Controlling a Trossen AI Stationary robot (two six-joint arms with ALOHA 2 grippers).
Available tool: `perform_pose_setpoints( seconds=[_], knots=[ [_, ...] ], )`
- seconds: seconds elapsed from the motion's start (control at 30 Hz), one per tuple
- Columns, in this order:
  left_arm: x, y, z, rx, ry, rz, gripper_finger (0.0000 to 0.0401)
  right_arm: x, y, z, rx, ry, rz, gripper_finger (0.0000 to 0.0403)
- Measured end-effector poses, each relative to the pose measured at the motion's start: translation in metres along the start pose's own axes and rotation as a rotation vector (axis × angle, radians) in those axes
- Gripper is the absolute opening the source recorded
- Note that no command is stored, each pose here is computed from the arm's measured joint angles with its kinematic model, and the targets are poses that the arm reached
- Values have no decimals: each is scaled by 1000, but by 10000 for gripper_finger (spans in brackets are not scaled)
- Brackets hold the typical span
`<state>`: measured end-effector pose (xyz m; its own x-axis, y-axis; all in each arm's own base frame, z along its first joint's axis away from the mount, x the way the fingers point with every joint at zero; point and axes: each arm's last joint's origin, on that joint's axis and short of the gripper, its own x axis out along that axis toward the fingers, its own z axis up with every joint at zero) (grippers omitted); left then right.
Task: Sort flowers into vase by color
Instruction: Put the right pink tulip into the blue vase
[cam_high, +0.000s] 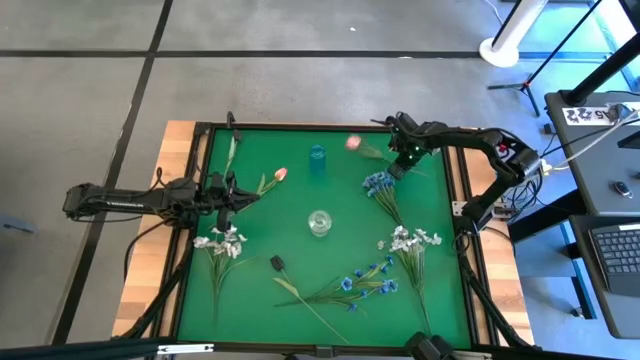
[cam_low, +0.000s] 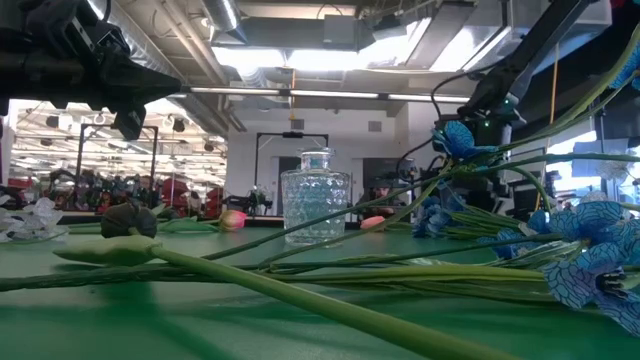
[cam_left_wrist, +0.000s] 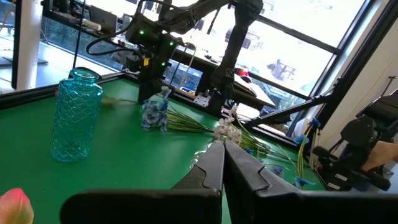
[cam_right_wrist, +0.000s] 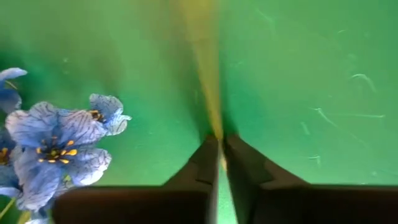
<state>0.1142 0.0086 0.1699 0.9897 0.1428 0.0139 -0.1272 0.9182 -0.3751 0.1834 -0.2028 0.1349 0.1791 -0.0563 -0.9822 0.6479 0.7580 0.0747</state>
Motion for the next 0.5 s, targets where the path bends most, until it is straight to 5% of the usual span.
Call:
perform_pose_setpoints(
  seconds=[0.27,0.5],
  knots=[
    [0,0,0,0,0,0,0,-9,2,0,61,-35,18,4],
    [0,0,0,0,0,0,0,-62,9,-6,63,-246,22,2]
  ],
)
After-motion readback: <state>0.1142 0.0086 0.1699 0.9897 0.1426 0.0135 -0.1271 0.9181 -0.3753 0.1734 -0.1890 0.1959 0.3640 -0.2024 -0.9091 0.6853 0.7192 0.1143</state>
